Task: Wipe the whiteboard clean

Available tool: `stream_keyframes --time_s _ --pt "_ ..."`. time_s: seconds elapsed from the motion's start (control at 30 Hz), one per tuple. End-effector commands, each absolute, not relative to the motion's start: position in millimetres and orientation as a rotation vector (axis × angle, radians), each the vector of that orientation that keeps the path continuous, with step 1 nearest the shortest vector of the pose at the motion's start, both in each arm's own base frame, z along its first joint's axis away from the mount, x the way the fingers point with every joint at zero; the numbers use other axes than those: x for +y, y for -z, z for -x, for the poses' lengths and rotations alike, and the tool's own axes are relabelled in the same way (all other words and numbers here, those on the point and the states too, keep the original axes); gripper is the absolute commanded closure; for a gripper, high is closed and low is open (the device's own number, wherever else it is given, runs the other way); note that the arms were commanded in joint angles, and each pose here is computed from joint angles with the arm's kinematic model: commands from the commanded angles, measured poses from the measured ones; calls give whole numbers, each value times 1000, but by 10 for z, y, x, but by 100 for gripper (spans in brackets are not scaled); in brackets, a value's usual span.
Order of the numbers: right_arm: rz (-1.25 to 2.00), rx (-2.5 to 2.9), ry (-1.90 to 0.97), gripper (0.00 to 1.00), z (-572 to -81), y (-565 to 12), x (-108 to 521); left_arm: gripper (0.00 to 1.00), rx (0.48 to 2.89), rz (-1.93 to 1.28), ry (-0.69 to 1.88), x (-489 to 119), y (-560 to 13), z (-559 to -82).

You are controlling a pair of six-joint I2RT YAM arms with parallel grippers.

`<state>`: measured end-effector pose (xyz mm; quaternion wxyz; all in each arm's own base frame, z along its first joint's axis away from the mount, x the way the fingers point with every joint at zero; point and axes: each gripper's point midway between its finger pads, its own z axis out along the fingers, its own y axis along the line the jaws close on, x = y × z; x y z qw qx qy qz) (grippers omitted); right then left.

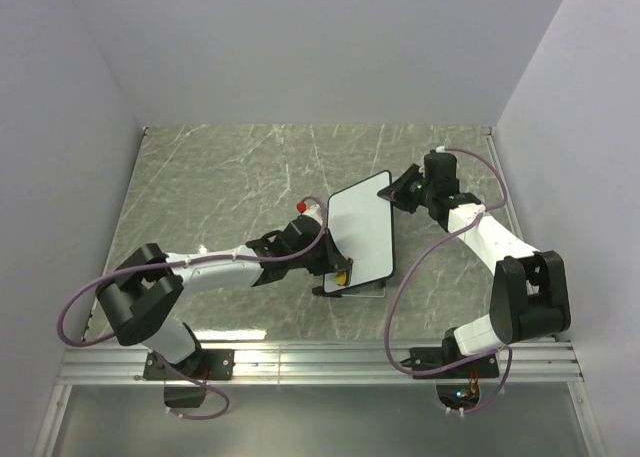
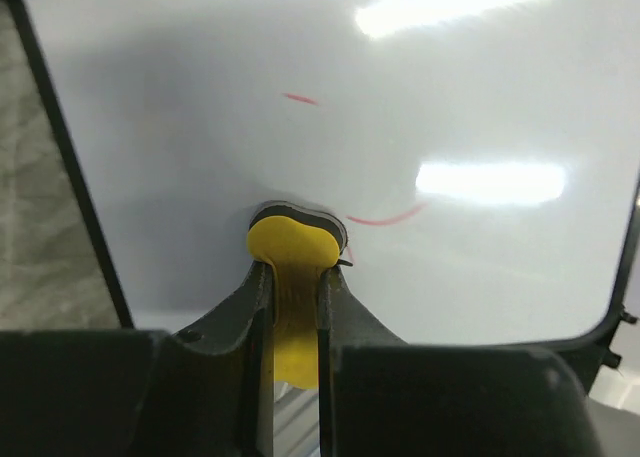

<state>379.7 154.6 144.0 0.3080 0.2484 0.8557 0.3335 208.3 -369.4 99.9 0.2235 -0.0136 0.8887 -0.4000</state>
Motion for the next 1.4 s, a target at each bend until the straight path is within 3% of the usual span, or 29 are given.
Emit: stream_keyframes --time_s 0.0,0.37,0.47,0.97,1.37 --pt "-778 2351 -944 100 -3646 -1379 1691 100 2540 11 990 -3572 -646 -2079" --pt "-790 2379 -942 100 -3599 -1231 1699 100 2351 -121 1152 -4204 -1783 -2176" --pt "-788 2386 -939 100 -3604 -1219 1706 100 2332 -135 1176 -4282 -1865 -2162" --pt "-757 2386 -921 100 -3686 -1315 1701 100 2572 34 1018 -3681 -525 -2167" --pt "-757 2380 -929 100 -3650 -1316 1699 100 2659 78 908 -3495 -8 -2513"
